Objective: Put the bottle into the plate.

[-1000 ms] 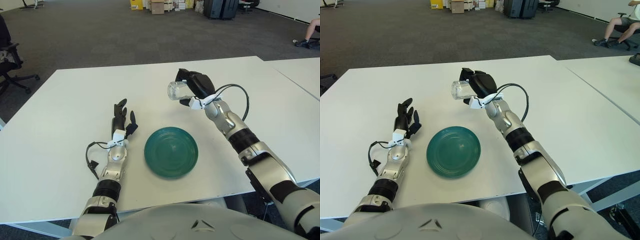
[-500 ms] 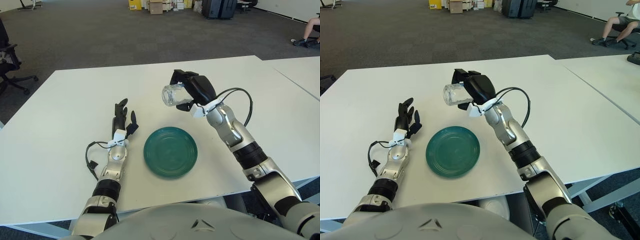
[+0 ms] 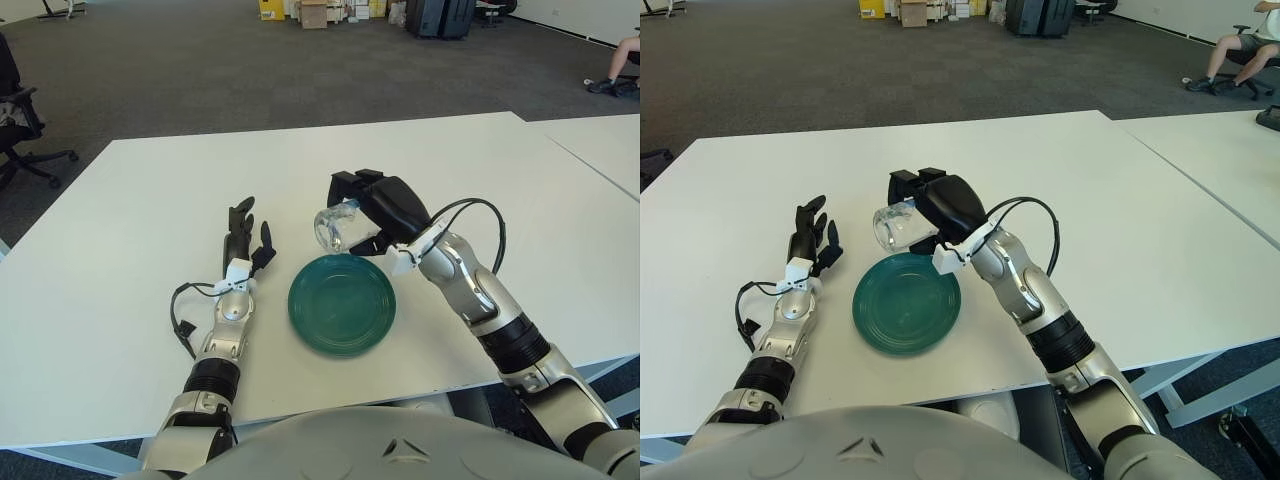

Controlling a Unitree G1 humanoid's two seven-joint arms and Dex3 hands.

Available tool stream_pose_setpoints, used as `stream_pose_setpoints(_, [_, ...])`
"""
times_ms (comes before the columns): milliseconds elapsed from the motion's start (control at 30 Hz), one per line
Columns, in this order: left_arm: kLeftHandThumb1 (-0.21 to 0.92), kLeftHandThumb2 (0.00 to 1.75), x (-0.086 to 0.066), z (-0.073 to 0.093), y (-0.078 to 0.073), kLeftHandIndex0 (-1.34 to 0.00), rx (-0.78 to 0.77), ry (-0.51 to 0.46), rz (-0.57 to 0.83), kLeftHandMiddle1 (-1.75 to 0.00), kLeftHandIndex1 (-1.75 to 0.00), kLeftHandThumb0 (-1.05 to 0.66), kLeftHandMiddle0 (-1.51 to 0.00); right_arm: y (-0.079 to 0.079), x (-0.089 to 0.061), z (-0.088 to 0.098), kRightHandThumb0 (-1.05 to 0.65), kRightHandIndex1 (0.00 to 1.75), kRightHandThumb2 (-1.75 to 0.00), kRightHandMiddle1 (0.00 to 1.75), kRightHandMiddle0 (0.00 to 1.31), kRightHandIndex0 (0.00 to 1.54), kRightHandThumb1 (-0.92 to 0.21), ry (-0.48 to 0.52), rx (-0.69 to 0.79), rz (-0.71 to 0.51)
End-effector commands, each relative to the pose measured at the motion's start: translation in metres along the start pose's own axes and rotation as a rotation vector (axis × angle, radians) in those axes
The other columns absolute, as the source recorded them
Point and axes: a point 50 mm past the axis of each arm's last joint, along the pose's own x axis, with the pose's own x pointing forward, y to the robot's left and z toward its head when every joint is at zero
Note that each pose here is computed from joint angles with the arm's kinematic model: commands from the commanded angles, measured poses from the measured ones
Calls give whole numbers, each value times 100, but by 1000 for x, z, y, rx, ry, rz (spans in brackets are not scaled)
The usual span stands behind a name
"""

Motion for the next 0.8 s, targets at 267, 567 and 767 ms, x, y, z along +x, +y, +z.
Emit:
stream_pose_setpoints(267, [92,87,7,5,-1,0,-2,-20,3,-1,-80,-75,-39,0,-5,10,0,166,-149,175,51,77,-15,-106,-32,60])
stream_pose_setpoints(567, [92,85,8,6,-1,0,-17,-18,0,-1,-79,-75,-40,5,-12,13,0,167,-149,175,50,76,-15,-139,-26,111])
stream_pose_setpoints(767, [92,84,9,6,-2,0,-23,-16,1,-1,-79,-74,-40,8,-14,13,0,166,-149,175,51,77,-15,-149,-16,134])
